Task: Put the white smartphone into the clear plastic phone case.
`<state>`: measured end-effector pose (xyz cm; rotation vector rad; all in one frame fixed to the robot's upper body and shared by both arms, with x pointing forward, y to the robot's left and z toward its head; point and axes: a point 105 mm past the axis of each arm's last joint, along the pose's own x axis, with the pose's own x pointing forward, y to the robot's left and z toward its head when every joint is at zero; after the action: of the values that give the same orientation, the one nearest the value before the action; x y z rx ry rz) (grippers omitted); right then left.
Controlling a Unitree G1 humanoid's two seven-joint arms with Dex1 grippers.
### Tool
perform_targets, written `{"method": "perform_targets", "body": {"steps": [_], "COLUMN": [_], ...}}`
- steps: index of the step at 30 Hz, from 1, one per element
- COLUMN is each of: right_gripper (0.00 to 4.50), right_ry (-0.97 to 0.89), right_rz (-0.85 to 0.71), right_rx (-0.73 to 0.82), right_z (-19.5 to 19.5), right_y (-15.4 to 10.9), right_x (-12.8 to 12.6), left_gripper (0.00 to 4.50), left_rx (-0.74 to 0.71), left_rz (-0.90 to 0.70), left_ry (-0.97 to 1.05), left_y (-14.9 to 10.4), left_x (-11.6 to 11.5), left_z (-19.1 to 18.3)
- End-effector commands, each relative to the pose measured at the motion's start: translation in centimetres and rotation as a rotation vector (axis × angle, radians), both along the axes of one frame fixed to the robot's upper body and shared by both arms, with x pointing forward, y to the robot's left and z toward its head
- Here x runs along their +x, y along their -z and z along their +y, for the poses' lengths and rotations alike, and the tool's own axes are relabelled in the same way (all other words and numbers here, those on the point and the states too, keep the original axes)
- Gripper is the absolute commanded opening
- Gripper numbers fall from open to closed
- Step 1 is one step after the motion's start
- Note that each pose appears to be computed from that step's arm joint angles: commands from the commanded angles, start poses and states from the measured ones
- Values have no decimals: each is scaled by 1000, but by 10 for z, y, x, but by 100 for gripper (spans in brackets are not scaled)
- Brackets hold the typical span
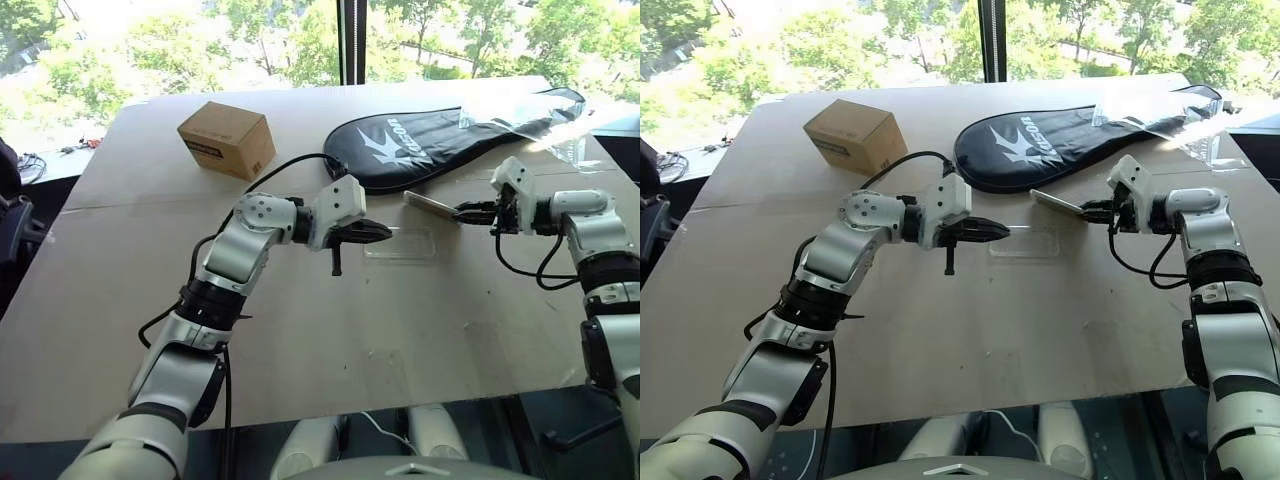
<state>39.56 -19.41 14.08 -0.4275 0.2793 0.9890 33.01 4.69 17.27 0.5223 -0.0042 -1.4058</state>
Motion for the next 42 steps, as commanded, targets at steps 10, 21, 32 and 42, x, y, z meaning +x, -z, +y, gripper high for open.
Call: {"method": "perform_targets", "body": {"steps": [10, 21, 32, 42], "right_gripper": [6, 6, 6, 6], "right_ry": [-17, -3, -230, -437], "right_rz": [-86, -429, -940, -1174], "right_rx": [-145, -129, -316, -477], "right_z": [5, 20, 44, 46], "right_y": [30, -13, -47, -14], "right_x": [-8, -13, -52, -72], "left_gripper": [0, 0, 0, 0], "left_rx": [-30, -57, -151, -136], "left_rz": [-29, -38, -77, -41], "left_ry": [-20, -51, -79, -64], "left_y": [-8, -12, -41, -31], "left_x": [3, 8, 16, 21], "left_z": [3, 8, 15, 8]}}
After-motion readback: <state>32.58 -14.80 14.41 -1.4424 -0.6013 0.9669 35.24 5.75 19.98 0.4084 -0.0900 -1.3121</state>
